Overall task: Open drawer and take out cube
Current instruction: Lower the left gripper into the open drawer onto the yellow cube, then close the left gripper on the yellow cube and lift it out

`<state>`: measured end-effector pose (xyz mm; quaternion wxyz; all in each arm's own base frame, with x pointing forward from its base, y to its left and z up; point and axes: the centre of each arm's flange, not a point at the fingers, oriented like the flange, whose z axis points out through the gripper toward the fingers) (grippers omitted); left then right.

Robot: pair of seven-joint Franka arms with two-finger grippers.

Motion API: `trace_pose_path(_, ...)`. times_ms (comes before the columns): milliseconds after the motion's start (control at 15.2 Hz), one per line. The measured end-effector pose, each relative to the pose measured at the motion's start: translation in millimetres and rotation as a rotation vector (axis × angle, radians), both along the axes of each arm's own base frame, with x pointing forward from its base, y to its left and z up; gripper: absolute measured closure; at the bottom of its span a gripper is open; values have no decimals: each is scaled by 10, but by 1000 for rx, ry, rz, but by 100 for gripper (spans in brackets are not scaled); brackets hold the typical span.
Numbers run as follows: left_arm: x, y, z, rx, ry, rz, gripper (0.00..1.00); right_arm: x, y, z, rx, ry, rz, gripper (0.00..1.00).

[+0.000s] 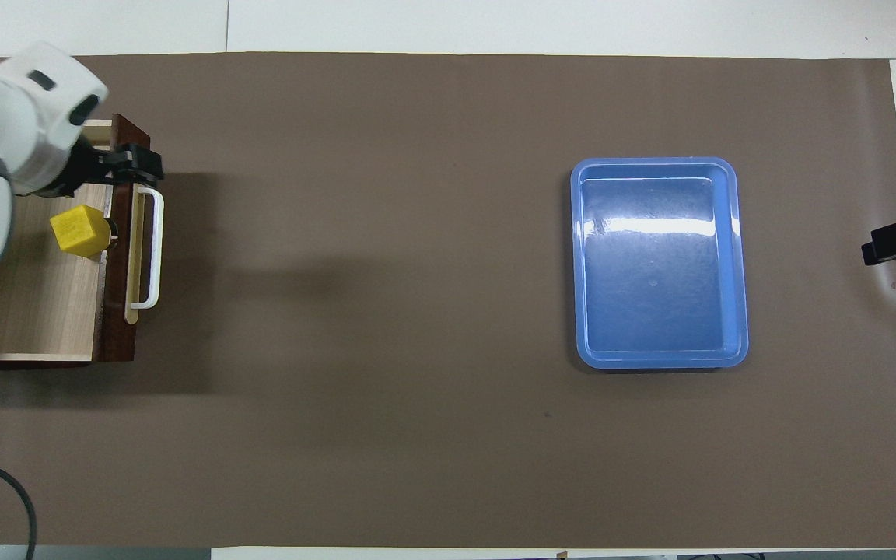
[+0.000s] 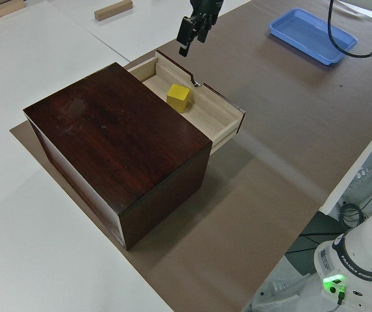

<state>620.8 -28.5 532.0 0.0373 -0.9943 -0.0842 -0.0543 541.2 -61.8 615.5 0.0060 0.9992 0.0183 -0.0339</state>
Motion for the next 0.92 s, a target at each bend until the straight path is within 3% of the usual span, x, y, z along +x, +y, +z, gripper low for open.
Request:
trace_pose_path(329,-30,582,-502,-15,5,92,0,0,3,0,1,0,0,0)
trace_pose_path(856,-167,473,-825,-39,-18,244,0,2,12,0,1,0,2,0)
trace_pose_path(922,-170,476,-837,-39,-18,247,4,2,12,0,1,0,2,0)
